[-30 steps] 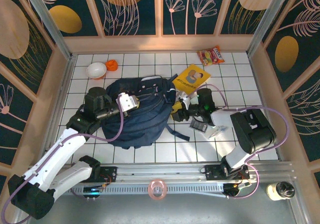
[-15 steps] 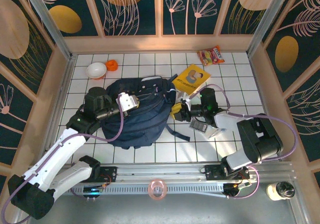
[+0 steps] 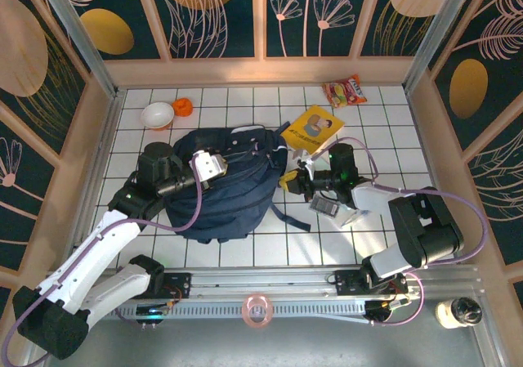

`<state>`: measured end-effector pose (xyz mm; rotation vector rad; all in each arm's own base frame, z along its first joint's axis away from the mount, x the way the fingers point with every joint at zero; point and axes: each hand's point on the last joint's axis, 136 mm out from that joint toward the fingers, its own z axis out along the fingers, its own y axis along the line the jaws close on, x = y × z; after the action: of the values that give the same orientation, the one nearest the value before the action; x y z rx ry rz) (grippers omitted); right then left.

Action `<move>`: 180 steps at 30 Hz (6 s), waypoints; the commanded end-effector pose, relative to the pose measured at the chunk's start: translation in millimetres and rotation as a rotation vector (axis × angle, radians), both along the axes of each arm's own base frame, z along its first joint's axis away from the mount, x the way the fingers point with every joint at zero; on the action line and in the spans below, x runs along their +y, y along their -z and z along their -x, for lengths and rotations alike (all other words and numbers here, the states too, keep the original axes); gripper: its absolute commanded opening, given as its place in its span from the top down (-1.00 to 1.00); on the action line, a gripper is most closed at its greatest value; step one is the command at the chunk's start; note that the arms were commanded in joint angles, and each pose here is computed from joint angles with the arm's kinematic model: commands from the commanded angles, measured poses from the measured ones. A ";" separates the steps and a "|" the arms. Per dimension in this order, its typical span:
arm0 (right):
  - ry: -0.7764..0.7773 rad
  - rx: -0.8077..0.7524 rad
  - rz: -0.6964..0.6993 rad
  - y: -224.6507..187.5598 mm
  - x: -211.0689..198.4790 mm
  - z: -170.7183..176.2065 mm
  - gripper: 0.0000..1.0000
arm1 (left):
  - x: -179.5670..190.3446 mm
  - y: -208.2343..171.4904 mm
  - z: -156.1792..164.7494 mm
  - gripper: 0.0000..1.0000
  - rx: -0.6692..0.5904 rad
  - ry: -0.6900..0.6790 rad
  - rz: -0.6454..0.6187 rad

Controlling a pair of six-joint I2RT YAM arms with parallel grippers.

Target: Pack the student bag

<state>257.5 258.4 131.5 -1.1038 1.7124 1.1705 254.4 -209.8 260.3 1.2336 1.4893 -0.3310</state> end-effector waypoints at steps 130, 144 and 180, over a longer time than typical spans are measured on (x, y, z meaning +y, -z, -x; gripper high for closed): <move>0.652 0.740 -0.593 -120.9 76.2 -42.6 1.00 | 24.1 -9.1 -13.2 0.13 0.509 -0.573 0.541; 0.629 0.703 -0.592 -132.3 94.4 -38.8 1.00 | -4.4 65.8 50.2 0.16 0.912 -0.522 0.421; 0.565 0.686 -0.563 -139.1 125.0 -23.1 1.00 | -12.9 108.3 37.6 0.70 0.974 -0.659 0.469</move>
<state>277.5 374.4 218.5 0.2024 1.9807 1.5187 215.9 -214.3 143.5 0.1232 2.3801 -0.7654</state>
